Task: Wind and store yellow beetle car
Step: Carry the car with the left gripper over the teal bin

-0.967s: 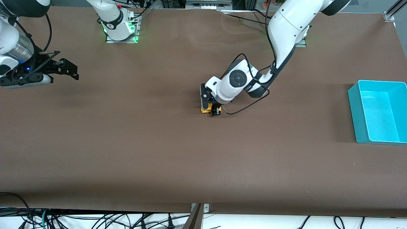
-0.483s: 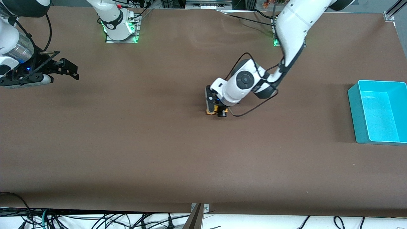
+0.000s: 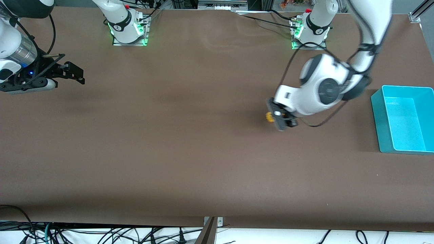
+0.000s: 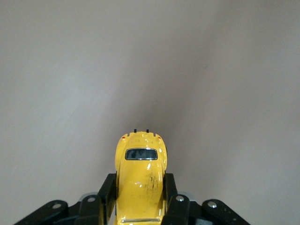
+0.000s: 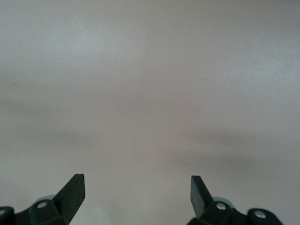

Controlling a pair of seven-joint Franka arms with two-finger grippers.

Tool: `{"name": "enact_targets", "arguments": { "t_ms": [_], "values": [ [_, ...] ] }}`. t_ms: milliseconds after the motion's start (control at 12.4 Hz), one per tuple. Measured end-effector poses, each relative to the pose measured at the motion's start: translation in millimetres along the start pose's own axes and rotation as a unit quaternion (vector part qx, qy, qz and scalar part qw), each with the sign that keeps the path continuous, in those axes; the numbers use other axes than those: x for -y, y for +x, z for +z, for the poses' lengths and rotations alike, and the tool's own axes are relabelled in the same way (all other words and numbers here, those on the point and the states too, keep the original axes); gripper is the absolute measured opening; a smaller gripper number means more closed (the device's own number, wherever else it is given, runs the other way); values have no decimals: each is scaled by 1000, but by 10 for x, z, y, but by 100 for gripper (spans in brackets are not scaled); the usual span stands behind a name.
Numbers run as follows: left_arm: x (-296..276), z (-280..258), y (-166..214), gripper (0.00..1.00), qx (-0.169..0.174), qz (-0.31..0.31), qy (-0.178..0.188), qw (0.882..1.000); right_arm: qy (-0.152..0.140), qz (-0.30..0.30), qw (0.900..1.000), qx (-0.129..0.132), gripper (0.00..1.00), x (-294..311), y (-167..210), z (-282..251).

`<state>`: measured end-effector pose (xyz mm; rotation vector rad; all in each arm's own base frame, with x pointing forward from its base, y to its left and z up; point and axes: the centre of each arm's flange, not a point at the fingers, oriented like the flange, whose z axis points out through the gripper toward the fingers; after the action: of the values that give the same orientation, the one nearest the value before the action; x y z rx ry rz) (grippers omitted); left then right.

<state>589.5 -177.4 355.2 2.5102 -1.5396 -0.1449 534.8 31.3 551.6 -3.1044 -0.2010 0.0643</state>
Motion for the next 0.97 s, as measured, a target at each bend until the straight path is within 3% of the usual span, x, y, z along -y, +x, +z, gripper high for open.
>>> {"name": "enact_targets", "arguments": {
  "t_ms": [242, 645, 806, 967],
  "values": [
    [530, -336, -966, 45, 19, 44, -6, 999, 1, 0, 1000, 7, 100, -4, -16, 12],
    [1254, -567, -3075, 45, 20, 143, -15, 989, -1, 0, 1000, 12, 100, 9, -86, -58],
    [1327, -598, -3681, 45, 34, 175, -17, 984, -3, 0, 1000, 10, 100, 10, -90, -77],
    [1366, -629, -4072, 45, 71, 194, -16, 978, -4, 0, 1000, 9, 100, 3, -98, -97]
  ]
}}
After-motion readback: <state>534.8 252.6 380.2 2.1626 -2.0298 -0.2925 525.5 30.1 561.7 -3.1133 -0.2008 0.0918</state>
